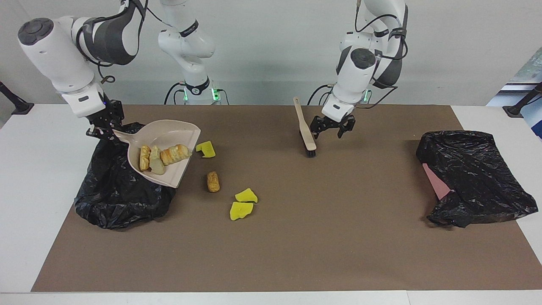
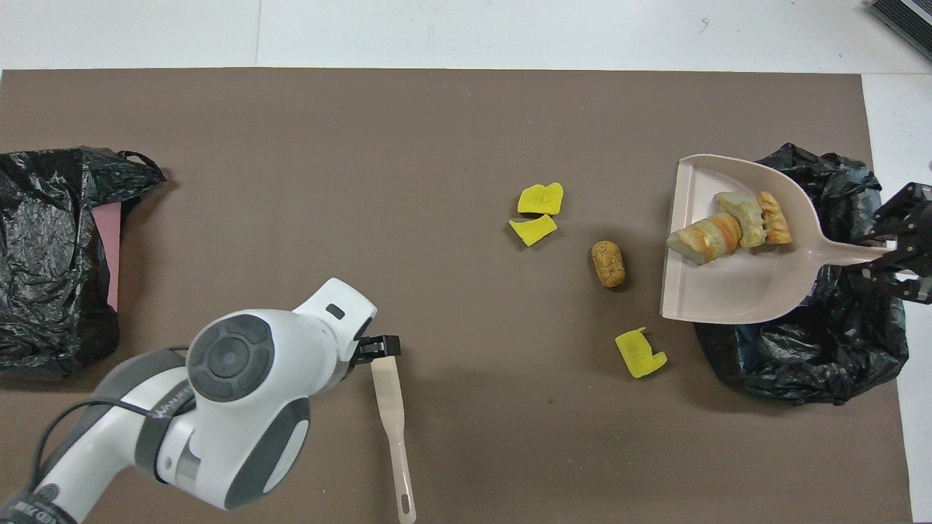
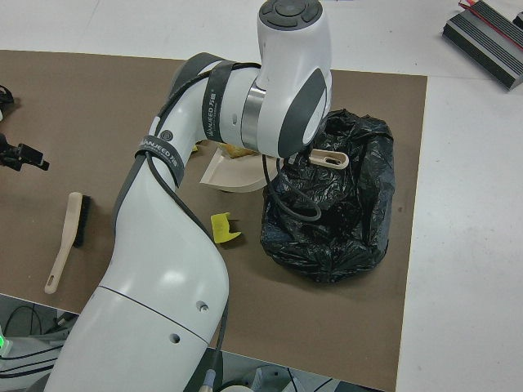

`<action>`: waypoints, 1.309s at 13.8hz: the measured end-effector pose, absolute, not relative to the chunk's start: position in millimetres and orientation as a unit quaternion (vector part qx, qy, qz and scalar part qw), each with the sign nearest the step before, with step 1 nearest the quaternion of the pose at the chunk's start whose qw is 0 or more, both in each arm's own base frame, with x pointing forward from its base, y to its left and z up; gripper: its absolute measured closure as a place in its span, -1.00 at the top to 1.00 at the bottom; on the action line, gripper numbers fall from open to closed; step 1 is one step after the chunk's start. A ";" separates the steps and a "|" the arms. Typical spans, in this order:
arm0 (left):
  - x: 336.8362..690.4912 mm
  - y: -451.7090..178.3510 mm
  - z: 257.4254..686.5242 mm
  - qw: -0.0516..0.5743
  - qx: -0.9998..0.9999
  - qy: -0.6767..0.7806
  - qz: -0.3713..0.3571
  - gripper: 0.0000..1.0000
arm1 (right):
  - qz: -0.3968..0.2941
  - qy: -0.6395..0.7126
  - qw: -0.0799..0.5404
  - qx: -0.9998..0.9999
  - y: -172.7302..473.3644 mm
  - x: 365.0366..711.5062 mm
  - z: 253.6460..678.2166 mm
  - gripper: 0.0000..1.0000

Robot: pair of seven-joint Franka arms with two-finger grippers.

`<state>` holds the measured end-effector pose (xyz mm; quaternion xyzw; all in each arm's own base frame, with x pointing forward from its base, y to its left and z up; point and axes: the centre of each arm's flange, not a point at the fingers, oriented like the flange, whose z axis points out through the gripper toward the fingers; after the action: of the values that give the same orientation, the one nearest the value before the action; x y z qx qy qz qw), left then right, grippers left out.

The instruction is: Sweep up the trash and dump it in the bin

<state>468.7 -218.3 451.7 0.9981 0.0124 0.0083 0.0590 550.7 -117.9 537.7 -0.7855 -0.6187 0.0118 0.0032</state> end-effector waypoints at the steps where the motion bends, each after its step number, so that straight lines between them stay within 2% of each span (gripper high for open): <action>1: 478.2 -208.2 462.9 0.061 0.998 0.008 0.011 1.00 | 0.017 -0.617 -0.001 -0.786 -122.6 549.7 537.7 -0.37; 6: 515.8 -164.5 491.5 0.037 0.999 -0.025 0.003 1.00 | 0.051 -0.601 -0.024 -0.797 -160.2 539.1 538.0 -0.37; 12: 549.0 -97.2 553.3 0.019 0.998 -0.051 -0.011 1.00 | 0.150 -0.517 -0.067 -0.840 -187.8 517.8 539.9 -0.37; 15: 555.6 -77.4 587.5 0.011 0.998 -0.059 -0.013 1.00 | 0.184 -0.457 -0.093 -0.866 -176.7 518.4 532.6 -0.37; 18: 553.5 -72.4 584.2 0.010 0.998 -0.057 -0.022 1.00 | 0.231 -0.415 -0.126 -0.871 -132.4 530.6 516.4 -0.37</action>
<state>553.5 -72.4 584.2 0.9981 -0.0567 -0.0225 0.0104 530.6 -132.4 516.4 -0.8713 -0.4146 0.2306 -0.1259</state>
